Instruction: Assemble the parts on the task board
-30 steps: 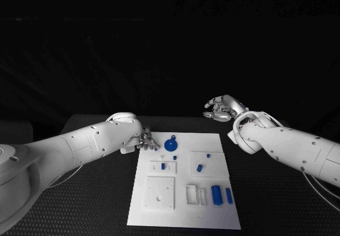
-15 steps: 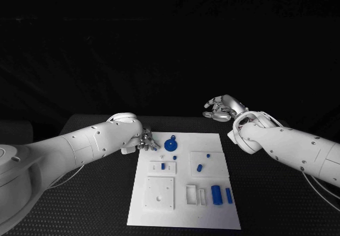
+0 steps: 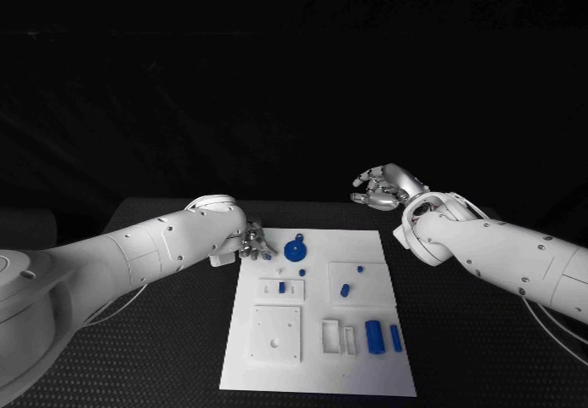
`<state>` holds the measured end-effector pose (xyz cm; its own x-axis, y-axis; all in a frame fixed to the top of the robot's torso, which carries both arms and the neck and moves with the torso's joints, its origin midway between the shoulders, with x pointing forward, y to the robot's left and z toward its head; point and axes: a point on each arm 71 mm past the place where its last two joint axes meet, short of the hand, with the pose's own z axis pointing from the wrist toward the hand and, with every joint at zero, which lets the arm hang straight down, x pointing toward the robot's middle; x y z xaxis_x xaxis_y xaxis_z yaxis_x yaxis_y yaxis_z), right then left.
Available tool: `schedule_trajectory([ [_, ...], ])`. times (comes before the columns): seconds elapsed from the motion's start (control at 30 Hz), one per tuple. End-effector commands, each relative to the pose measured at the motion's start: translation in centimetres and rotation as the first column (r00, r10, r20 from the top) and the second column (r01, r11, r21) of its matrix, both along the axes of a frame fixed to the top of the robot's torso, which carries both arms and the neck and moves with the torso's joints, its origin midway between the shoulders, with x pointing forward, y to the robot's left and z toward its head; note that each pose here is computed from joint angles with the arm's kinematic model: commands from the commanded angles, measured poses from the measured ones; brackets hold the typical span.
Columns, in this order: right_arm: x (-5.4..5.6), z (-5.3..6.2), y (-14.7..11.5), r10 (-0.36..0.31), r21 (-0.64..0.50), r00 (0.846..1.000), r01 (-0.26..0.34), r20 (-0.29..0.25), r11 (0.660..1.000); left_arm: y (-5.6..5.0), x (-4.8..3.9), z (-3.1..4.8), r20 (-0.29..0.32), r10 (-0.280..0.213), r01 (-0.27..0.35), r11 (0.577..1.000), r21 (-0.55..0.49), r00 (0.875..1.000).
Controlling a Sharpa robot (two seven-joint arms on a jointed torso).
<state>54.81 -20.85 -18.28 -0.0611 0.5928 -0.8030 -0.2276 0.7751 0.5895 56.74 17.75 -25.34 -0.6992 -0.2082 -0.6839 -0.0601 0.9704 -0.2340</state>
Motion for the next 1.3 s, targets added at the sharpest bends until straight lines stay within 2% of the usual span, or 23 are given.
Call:
schedule_trajectory([
  [0.03,0.0,0.0,0.1,0.012,-0.004,1.0,-0.012,-0.005,1.0,-0.2,0.03,0.05,0.001,0.004,-0.004,1.0,-0.029,1.0],
  [0.63,0.0,-0.1,0.1,0.012,-0.006,1.0,-0.012,-0.009,1.0,0.1,0.16,0.1,0.001,0.023,-0.023,0.997,-0.071,1.0],
  [0.8,0.0,-0.1,0.0,0.011,-0.007,1.0,-0.011,-0.009,1.0,0.5,0.08,0.29,0.019,0.053,-0.05,0.993,-0.111,0.998],
  [1.0,0.0,-0.1,-0.1,0.009,-0.008,1.0,-0.009,-0.009,1.0,1.1,-0.68,0.66,0.03,0.084,-0.078,0.982,-0.169,0.996],
  [1.3,0.0,-0.1,-0.4,0.004,-0.009,1.0,-0.004,-0.009,1.0,1.5,-2.79,1.59,0.091,0.097,-0.074,0.97,-0.232,0.991],
])
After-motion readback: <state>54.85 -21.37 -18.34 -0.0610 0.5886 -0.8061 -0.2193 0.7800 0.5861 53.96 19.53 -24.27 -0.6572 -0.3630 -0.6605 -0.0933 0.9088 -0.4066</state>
